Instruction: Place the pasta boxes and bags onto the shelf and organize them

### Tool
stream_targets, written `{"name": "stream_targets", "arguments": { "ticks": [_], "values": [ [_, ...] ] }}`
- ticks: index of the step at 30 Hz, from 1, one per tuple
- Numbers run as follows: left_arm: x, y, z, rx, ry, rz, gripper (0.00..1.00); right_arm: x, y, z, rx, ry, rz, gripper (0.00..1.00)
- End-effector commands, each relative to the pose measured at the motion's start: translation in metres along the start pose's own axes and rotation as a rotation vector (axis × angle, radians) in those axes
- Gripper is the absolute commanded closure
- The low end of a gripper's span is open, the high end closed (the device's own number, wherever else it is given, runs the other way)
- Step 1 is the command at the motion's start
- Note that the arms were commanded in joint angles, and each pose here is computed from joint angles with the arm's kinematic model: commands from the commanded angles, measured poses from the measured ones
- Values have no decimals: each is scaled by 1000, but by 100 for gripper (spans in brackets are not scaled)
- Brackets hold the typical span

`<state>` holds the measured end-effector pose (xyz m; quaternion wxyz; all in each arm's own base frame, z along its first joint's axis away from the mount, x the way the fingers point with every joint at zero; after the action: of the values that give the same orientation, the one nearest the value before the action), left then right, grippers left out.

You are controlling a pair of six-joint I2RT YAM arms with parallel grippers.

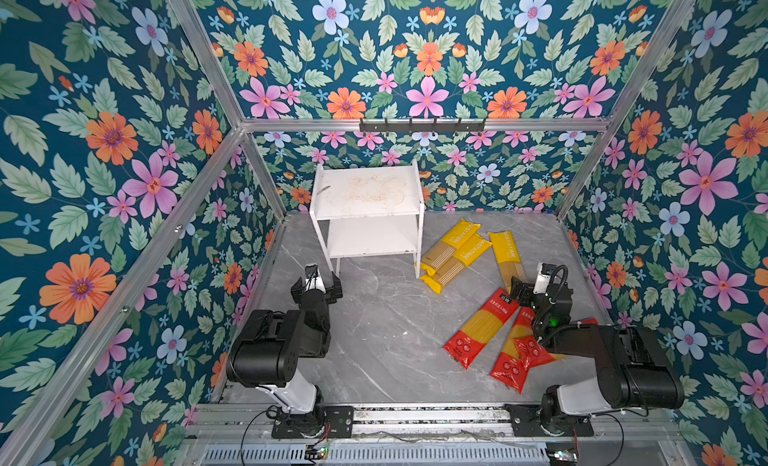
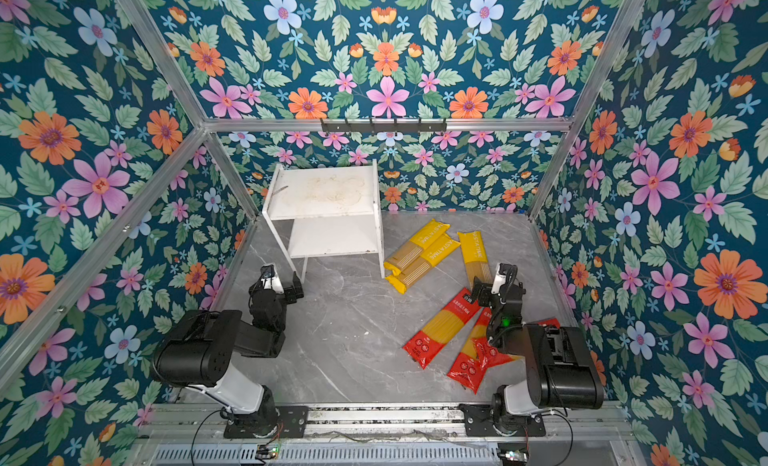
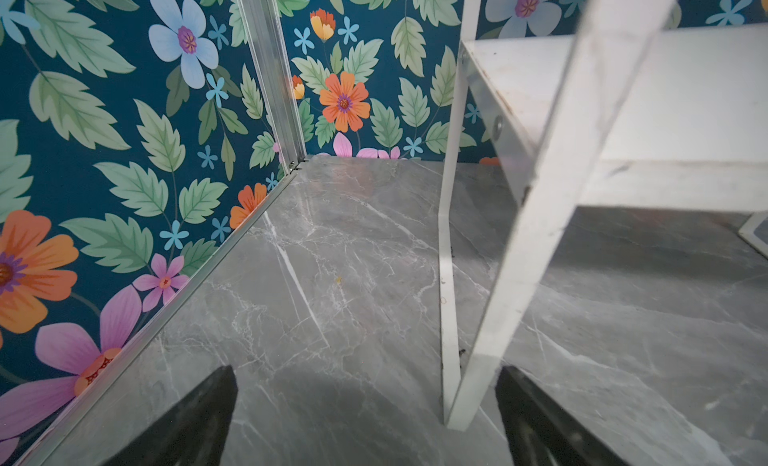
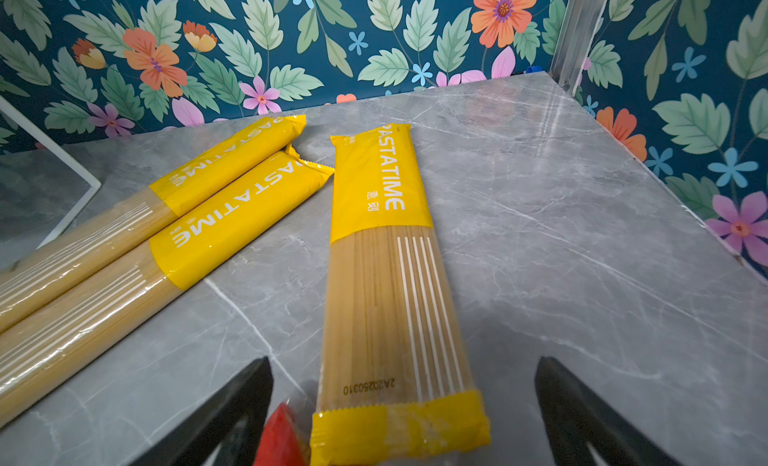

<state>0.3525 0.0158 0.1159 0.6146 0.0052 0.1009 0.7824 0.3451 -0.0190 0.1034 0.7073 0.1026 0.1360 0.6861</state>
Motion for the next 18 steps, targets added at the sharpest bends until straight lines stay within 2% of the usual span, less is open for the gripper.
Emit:
{"name": "stream_targets", "arguments": {
  "ticks": [1,18],
  "values": [
    [-1,0,3,-12,5,-5,0,1,0,5,-19,2,6,1],
    [-1,0,3,-12,5,-5,0,9,-2,6,-16,27,44,1]
  ]
}}
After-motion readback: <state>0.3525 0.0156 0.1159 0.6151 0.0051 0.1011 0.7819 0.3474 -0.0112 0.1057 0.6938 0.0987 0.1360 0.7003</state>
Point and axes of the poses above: each gripper's point midway between its finger pads, its own y axis back along the fingers, its own x axis along the line the jaws close on, z = x × y, the point moved 3 cm from there along y, back along the fingers, and after that the axes turned 10 degrees about y, right-handed, at the moved point
